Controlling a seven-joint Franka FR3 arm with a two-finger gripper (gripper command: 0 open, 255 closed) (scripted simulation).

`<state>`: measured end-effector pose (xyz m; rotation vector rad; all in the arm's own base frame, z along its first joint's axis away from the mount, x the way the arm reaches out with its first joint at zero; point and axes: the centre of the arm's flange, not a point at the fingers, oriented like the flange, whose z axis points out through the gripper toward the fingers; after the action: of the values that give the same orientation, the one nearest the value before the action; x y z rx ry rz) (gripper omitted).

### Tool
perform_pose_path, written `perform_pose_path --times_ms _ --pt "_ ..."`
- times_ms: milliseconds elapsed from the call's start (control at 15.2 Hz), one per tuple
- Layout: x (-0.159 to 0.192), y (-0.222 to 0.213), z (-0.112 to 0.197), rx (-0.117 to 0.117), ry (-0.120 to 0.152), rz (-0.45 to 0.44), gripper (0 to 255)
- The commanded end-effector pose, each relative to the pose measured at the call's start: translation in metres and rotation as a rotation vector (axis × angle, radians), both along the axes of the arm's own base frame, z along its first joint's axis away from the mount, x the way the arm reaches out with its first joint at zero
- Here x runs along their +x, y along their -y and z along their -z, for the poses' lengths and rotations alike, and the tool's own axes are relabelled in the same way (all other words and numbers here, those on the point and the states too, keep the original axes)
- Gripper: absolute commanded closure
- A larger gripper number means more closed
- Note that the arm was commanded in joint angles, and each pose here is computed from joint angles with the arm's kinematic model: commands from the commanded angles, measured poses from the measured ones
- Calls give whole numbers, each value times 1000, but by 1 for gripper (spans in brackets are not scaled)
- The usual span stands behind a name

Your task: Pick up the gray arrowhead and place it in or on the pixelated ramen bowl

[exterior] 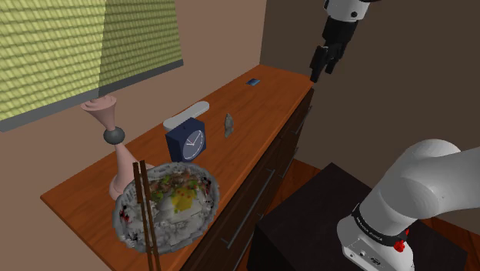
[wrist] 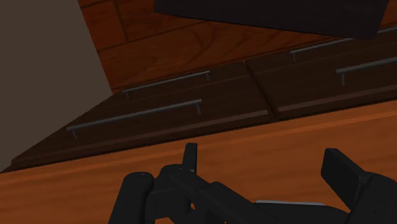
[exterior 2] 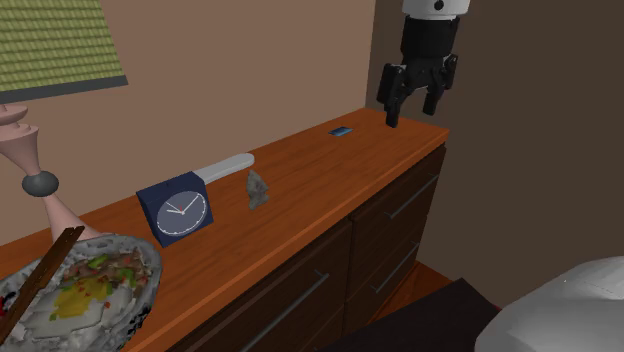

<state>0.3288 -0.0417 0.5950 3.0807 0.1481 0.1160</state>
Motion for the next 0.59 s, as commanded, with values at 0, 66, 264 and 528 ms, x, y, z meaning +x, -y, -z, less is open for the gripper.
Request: perform_pose_path --times_ms 0,66,264,528 --pt "0 0 0 0 0 0 0" --pt "4 -12 4 -7 10 -11 0" --pt "15 -49 16 -28 41 -46 0" --pt "28 -99 33 -55 82 -92 0"
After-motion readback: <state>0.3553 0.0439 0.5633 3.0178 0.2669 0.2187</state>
